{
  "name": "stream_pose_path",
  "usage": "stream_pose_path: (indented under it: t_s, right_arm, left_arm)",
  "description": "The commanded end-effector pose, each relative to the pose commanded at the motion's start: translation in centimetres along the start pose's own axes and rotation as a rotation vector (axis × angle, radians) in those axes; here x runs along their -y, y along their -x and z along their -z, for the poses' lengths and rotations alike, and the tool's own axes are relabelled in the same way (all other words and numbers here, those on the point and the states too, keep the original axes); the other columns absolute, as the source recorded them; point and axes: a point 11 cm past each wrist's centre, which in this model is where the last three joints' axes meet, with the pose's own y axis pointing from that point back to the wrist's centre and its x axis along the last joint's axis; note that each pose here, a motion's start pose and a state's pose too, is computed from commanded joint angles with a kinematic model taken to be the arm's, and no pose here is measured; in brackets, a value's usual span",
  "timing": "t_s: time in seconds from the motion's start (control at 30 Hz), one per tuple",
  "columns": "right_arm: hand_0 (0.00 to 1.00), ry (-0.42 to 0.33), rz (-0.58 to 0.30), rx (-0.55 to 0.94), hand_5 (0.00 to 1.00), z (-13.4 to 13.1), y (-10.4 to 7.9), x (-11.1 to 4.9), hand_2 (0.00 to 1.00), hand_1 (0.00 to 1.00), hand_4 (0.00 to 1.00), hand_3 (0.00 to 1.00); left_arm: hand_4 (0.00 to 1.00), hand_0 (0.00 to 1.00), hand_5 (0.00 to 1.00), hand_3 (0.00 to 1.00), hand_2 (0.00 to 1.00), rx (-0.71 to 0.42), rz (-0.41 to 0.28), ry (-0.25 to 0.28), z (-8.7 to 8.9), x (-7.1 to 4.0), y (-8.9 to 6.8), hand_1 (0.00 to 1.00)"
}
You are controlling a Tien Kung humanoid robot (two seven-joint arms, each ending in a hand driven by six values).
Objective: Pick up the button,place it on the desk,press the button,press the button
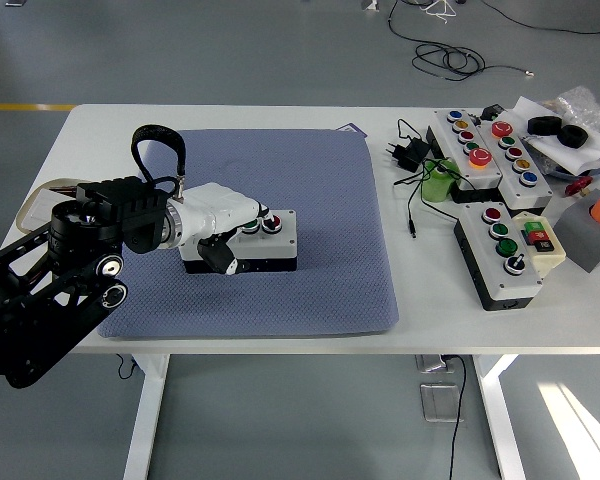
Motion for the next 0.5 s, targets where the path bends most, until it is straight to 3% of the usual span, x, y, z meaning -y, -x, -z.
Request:
stream_pose_path:
  t_s: [0.5]
  right_arm:
    - [0.787,-0.003,0.001,0.0,0.479,0.19,0.02,-0.03,0.817,0.797,0.412,0.751]
  left_arm:
    - [0.704,0.013,0.182,0.923,0.114,-0.014,0.002,-0.014,0.56,0.35,0.06,0.109]
